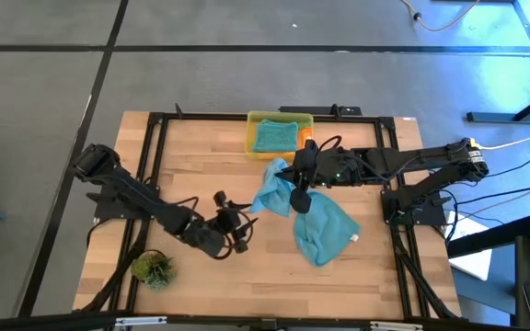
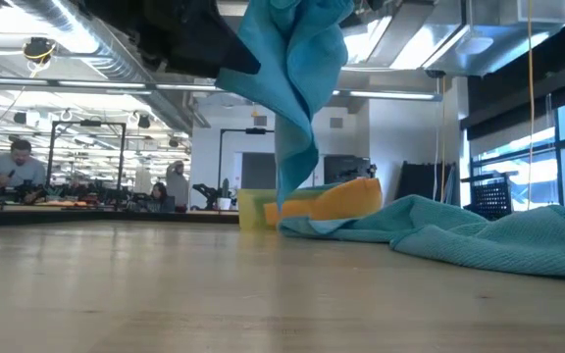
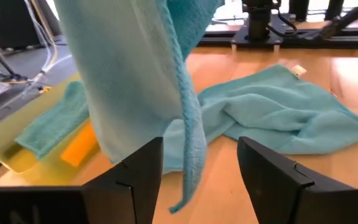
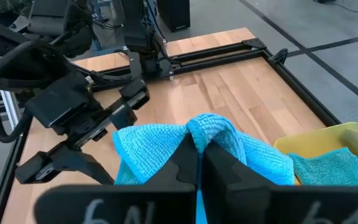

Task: Fold microfiber towels
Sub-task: Fold the top blue microfiber cloth

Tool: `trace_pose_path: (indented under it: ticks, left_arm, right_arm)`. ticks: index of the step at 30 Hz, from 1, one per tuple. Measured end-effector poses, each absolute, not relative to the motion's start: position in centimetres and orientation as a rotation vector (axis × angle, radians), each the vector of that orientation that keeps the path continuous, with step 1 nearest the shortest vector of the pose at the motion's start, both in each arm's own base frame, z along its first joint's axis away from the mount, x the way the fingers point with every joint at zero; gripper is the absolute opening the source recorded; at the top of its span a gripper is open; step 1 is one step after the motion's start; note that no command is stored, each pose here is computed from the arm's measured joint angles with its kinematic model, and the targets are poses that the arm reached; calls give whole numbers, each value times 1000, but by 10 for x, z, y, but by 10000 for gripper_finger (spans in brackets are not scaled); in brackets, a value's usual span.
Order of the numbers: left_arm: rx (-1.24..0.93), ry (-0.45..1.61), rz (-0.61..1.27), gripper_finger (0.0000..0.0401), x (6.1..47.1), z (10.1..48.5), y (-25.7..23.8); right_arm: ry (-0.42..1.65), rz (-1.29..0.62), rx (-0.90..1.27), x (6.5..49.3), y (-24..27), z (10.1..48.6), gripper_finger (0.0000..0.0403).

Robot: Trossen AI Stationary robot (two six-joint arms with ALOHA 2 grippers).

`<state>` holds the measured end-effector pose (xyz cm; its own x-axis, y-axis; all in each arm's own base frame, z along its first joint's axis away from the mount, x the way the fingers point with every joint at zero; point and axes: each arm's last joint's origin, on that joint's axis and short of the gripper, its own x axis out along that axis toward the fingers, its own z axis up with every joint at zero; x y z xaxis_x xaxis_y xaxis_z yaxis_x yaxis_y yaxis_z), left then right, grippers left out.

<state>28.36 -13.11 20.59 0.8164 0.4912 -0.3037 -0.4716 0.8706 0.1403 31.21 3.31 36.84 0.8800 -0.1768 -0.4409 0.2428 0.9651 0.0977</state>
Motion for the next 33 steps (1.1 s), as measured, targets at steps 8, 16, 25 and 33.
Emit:
trace_pose_path:
  ticks: [8, 16, 25, 33]
  left_arm:
    - [108, 358, 485, 101, 283, 205, -134]
    - [208, 360, 494, 3, 273, 215, -136]
    - [247, 355, 543, 0, 246, 245, -126]
    - [150, 334, 469, 0, 241, 259, -122]
  right_arm:
    - [488, -223, 139, 310, 33, 365, 5]
    - [635, -235, 140, 302, 33, 353, 5]
    - [794, -213, 103, 291, 36, 341, 68]
    - [858, -277, 147, 286, 34, 337, 177]
